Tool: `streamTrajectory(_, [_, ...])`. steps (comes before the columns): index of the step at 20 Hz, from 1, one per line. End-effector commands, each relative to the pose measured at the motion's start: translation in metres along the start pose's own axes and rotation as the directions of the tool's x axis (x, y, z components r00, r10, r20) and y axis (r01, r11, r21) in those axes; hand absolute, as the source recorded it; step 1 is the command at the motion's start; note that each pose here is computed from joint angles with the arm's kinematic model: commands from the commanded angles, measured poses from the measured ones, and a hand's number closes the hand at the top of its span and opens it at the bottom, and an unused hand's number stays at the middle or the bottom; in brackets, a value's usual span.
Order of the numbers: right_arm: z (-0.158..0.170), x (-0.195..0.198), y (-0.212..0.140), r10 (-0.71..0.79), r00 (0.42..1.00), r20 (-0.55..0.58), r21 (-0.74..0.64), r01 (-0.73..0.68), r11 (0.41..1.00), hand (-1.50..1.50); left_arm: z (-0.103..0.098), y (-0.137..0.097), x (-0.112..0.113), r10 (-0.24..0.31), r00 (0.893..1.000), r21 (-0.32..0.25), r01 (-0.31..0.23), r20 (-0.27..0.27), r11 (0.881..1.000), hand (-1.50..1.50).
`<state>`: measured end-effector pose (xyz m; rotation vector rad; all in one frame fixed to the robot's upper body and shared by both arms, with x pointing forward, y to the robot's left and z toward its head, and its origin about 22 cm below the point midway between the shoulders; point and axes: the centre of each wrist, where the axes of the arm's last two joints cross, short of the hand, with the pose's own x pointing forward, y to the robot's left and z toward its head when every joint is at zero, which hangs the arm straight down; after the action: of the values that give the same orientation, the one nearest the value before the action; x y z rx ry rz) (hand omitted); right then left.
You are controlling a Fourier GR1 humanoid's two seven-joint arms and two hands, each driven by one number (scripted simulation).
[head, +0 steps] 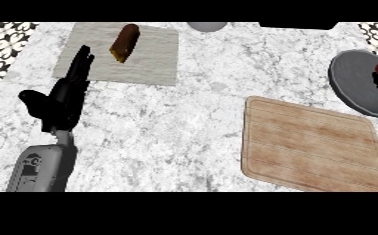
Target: Pick the bell pepper from the cutting board and place it in the pan
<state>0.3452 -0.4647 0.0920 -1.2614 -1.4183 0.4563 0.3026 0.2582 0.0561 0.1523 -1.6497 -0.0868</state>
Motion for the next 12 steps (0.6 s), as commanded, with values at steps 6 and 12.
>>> streamTrajectory(6, [0.008,-0.029,0.019,-0.109,0.988,-0.112,0.11,0.121,0.986,-1.5,-0.001,-0.011,0.0,-0.006,1.0,-0.021,0.007,0.012,1.0,0.0])
streamTrajectory(12, [0.022,-0.035,0.042,-0.279,0.942,-0.187,0.312,0.326,0.892,-1.5,-0.006,-0.008,-0.002,0.0,1.0,-0.012,0.0,0.006,1.0,0.0])
